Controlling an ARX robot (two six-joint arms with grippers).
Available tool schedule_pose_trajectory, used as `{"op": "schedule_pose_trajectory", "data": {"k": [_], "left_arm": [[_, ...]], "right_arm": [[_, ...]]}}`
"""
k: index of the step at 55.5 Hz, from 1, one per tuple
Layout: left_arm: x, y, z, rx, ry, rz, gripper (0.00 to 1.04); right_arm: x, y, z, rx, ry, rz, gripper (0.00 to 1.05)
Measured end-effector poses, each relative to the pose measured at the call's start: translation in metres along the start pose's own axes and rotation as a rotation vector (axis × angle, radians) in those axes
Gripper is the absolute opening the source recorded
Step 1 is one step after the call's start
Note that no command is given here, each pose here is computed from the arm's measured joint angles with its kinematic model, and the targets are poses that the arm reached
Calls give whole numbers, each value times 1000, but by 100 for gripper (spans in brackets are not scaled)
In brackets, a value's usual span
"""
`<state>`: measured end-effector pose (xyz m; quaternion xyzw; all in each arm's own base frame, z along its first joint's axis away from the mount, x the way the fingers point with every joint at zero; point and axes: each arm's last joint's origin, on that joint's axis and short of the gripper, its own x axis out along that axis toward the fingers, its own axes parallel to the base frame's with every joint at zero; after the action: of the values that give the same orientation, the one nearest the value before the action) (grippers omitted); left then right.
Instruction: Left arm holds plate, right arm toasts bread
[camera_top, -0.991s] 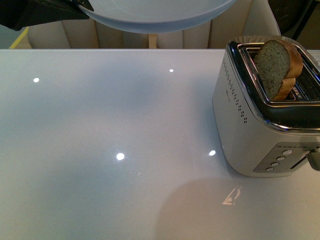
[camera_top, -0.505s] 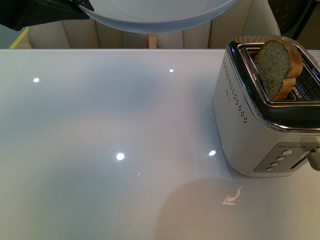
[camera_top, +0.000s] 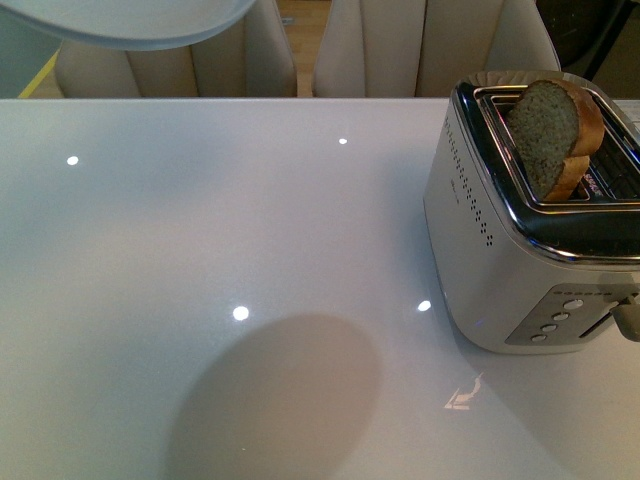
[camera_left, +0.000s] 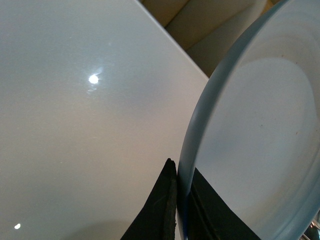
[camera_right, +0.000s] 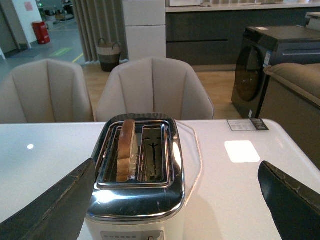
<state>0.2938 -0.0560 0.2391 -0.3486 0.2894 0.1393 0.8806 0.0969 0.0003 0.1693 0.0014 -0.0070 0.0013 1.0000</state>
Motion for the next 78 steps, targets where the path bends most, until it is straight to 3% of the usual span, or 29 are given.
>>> {"op": "schedule_pose_trajectory", "data": {"k": [19, 29, 38, 55, 78], "left_arm": [[25, 107, 15, -232, 8, 95, 3], [36, 162, -3, -318, 50, 148, 3], [52, 200, -38, -298, 141, 188, 3], [87, 231, -74, -246, 229, 176, 3], [121, 247, -86, -220, 267, 165, 3]], "right_arm": [[0, 0, 0, 0, 0, 0, 96], [0, 0, 0, 0, 0, 0, 96], [0, 0, 0, 0, 0, 0, 96], [0, 0, 0, 0, 0, 0, 96], [0, 0, 0, 0, 0, 0, 96]]}}
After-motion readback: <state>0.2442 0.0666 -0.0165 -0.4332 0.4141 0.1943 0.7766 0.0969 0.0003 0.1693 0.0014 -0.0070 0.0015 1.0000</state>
